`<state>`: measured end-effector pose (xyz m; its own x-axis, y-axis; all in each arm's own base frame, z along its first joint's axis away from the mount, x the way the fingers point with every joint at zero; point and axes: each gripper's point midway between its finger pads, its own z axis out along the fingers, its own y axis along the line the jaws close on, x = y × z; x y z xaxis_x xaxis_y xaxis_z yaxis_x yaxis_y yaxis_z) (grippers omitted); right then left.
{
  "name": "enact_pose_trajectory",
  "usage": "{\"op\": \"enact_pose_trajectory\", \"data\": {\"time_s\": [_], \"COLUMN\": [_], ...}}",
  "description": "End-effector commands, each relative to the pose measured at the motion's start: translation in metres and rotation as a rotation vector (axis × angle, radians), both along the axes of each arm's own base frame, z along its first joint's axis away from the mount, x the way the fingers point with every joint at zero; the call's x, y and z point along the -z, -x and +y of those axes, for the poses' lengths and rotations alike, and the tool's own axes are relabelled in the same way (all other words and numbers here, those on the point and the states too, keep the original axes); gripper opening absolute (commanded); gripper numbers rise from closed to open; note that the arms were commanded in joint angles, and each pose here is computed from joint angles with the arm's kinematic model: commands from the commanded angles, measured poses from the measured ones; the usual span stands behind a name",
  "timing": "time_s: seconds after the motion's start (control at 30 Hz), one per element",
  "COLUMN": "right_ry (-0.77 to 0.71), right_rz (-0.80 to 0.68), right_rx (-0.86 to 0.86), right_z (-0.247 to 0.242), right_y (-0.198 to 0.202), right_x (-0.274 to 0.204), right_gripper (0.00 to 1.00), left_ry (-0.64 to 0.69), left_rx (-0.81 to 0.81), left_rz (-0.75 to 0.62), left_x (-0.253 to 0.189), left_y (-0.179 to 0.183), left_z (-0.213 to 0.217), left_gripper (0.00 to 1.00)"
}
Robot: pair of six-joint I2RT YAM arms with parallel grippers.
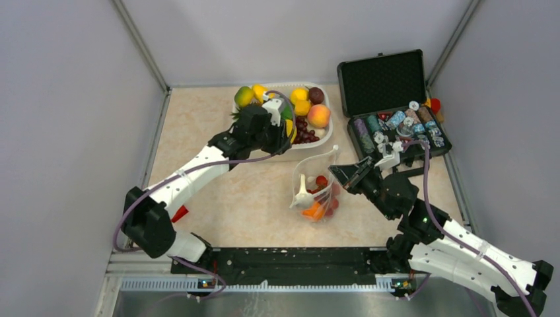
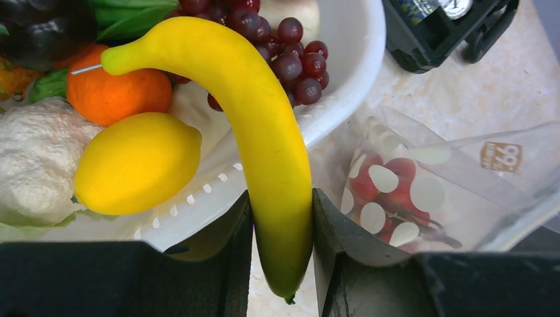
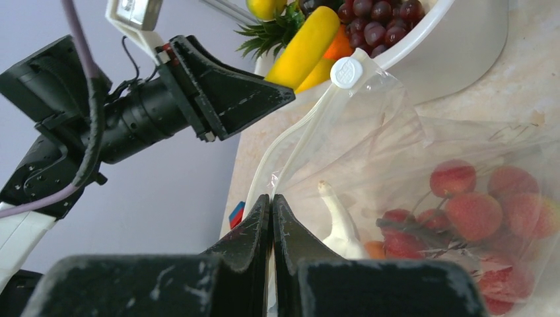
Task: Place the food in the zip-top bag and seal the zipper
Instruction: Pick up the fake fruit from the zipper food storage bag.
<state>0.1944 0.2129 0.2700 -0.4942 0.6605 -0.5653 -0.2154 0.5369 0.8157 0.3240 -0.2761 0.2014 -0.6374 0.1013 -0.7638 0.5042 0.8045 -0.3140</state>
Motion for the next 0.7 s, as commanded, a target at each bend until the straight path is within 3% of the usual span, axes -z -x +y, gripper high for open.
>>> {"op": "enact_pose_trajectory", "data": {"time_s": [0.0, 0.4, 0.67], "right_ry": [-0.042, -0.043, -0.063], "right_rz": [-0.024, -0.015, -0.025], "right_rx": [0.009, 0.001, -0.011], "right_z": [-0.001, 0.003, 0.006], "right_y": [-0.001, -0.001, 0.000], "right_x": [-0.010, -0.007, -0.008], "right_gripper": [0.00, 0.00, 0.00], "left_ry": [0.106, 0.092, 0.196], "left_rx": [0.041, -0.013, 0.076], "left_rz": [-0.150, -0.247, -0.305], "left_x": [-0.044, -0.047, -0.075], "left_y": [0.004, 0.016, 0.038], "left_z": [-0.004, 0.025, 0.023], "left_gripper": [0.19, 0.14, 0.15]}}
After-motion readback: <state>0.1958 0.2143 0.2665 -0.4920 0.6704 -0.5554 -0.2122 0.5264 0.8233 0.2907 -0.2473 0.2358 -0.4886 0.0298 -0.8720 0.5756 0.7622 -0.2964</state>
